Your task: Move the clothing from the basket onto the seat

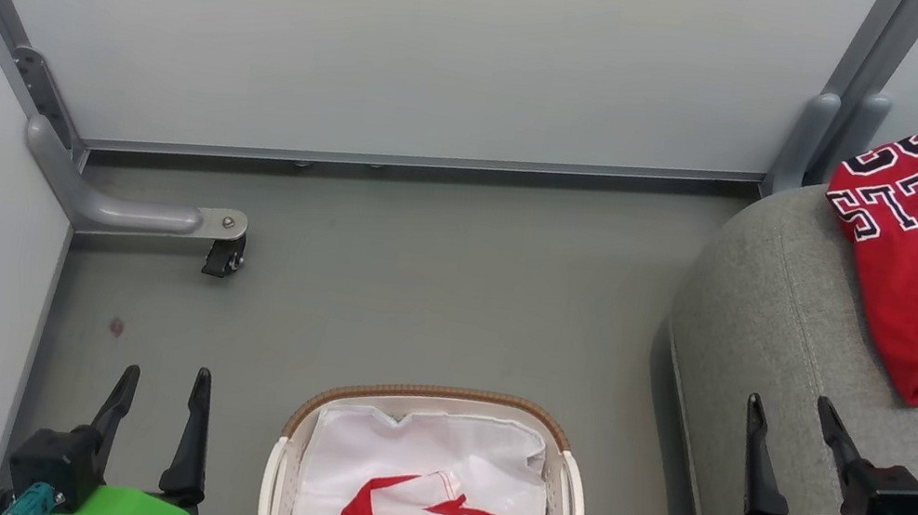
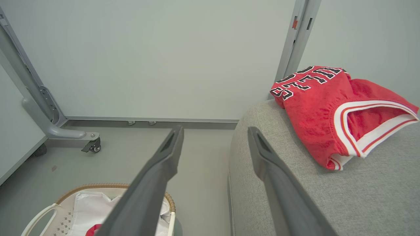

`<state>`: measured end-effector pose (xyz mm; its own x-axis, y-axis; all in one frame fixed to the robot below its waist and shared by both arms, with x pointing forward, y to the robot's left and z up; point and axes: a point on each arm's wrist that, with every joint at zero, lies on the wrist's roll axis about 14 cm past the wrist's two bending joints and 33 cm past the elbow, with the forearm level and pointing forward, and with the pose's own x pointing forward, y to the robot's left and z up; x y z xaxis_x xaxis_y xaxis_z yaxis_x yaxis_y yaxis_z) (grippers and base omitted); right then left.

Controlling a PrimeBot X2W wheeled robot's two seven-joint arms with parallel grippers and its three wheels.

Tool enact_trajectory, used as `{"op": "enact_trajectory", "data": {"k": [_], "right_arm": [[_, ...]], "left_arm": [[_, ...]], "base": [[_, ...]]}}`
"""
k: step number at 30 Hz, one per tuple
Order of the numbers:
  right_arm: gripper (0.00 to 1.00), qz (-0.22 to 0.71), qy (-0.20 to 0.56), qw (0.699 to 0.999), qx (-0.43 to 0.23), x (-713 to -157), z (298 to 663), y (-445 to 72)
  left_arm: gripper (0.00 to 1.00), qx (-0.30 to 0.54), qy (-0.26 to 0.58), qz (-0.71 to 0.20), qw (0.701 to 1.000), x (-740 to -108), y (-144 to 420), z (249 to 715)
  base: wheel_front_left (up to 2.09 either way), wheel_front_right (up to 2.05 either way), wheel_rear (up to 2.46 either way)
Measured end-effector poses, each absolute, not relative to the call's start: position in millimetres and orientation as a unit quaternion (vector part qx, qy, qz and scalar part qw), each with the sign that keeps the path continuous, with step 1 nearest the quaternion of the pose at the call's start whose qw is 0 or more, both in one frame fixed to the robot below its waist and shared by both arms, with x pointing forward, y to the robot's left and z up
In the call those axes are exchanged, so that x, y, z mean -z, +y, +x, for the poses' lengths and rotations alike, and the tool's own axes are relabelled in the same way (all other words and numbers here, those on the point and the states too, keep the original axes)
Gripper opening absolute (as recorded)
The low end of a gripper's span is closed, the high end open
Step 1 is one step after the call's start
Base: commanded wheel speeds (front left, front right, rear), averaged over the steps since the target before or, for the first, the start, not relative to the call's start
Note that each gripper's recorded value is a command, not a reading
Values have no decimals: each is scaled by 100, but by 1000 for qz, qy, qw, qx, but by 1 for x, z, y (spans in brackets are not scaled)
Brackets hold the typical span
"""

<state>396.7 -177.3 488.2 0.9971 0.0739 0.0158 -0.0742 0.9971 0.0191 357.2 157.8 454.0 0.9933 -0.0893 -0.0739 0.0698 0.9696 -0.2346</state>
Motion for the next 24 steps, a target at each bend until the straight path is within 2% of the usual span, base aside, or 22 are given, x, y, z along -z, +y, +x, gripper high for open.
{"op": "enact_trajectory", "data": {"k": [24], "right_arm": [[100,20,-13,998,-55,-492,391,-164]], "left_arm": [[100,41,42,-128,990,-455,154,352]], "base": [[0,0,0]]}}
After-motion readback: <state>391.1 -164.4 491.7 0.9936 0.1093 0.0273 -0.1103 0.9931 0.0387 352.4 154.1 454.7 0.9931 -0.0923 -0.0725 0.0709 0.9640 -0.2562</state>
